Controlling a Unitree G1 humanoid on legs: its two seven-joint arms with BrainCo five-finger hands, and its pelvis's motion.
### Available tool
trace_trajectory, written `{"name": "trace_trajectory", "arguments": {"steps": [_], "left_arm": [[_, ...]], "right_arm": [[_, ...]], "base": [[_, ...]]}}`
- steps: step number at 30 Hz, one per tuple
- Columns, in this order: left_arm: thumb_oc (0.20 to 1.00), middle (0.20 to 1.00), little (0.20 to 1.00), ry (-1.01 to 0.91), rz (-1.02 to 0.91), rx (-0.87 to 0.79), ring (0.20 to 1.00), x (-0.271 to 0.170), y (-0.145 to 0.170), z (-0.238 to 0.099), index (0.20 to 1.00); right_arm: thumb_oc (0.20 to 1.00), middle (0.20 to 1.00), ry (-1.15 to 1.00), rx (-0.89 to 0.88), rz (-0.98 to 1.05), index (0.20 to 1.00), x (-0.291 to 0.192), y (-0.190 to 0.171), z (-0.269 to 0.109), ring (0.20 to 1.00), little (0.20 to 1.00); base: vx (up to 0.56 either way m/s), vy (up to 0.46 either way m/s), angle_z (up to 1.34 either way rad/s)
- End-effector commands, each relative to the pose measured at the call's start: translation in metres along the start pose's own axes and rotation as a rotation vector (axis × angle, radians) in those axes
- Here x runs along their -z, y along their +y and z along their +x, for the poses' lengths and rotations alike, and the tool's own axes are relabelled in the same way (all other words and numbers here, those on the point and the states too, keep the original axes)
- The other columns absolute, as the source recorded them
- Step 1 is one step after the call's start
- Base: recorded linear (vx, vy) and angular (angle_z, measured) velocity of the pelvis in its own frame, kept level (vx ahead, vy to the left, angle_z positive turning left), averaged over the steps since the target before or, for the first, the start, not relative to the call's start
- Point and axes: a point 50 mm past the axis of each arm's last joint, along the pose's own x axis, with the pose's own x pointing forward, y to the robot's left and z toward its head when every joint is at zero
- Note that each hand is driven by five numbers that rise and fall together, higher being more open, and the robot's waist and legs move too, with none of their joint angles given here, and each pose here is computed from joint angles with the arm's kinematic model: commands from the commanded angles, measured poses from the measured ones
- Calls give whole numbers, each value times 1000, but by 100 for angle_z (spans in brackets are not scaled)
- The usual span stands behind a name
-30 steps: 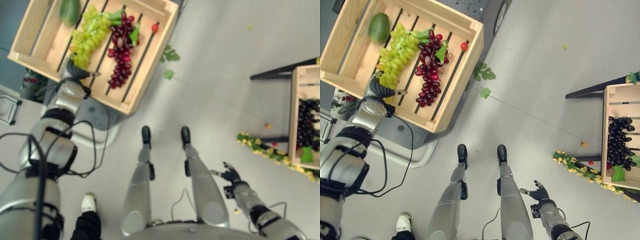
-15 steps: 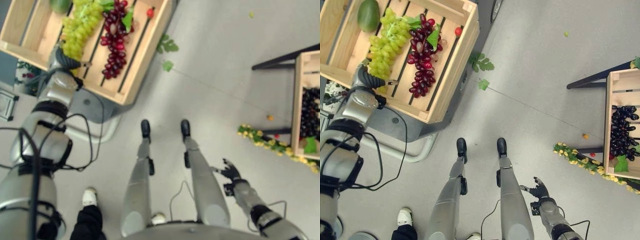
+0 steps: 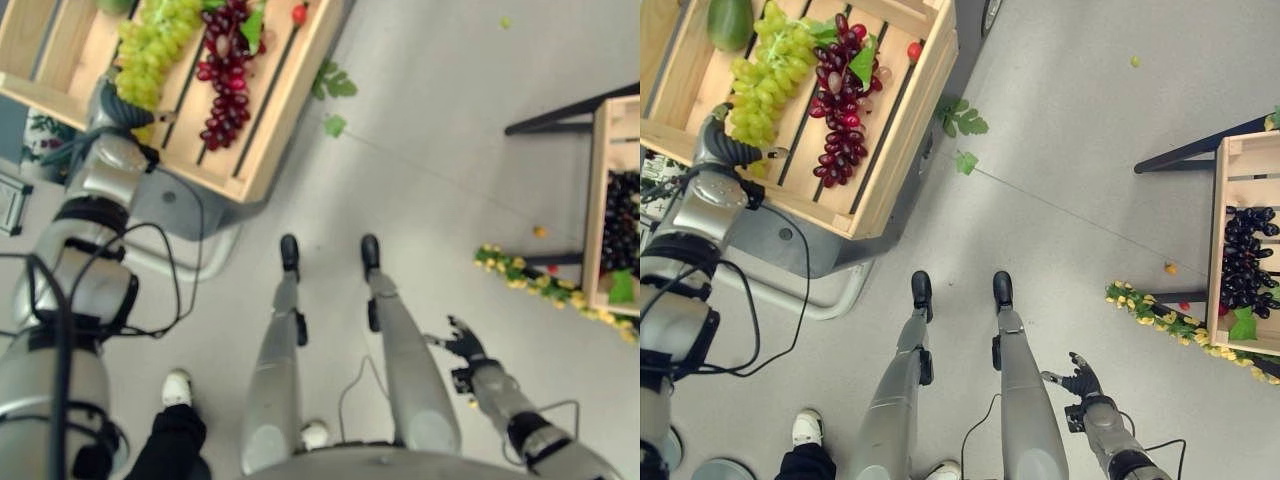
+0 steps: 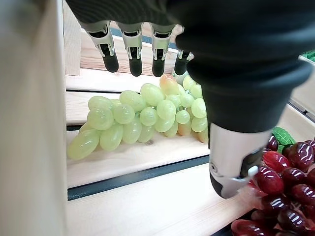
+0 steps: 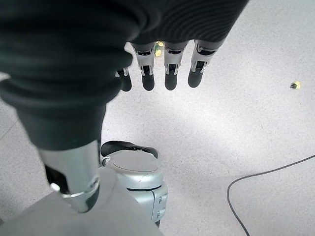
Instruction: Pick up the fruits from the basket on one side to the basket on the other side
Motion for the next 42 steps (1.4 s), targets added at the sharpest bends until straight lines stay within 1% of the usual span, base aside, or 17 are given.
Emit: {"name": "trace_trajectory", "arguments": {"steps": [1,5,20,21,22,23,30,42], "left_arm": [[1000,1000,1000,202,23,-129,1000,47,31,-3,1000],[1000,1000,1000,171,-3,-116,1000,37,27,0,1000],[1000,1000,1000,149,-7,-96,1000,26,28,3,1000],[504,504,504,139,-5,-89,504,23,25,3,504],[504,504,504,139,-5,-89,504,23,25,3,504],[200,200,200,130,-5,-76,200,22,22,3,200],[200,200,200,124,-46,-51,200,19,10,1,200],[200,200,200,105,-65,-78,200,8,13,4,200]], "right_arm": [[1000,1000,31,-23,52,1000,19,9,-11,1000,1000],[1000,1000,23,-31,53,1000,17,10,-10,1000,1000],[1000,1000,5,-53,61,1000,12,13,-10,1000,1000],[1000,1000,4,-54,62,1000,12,13,-10,1000,1000],[1000,1000,4,-54,62,1000,12,13,-10,1000,1000],[1000,1000,6,-55,62,1000,13,14,-11,1000,1000],[1000,1000,5,-50,67,1000,15,13,-12,1000,1000],[1000,1000,-23,-50,66,1000,11,14,-13,1000,1000]], "base": [[-1,16,7],[7,37,3],[6,31,6],[0,0,0],[0,0,0],[0,0,0],[-1,1,0],[0,0,0]]}}
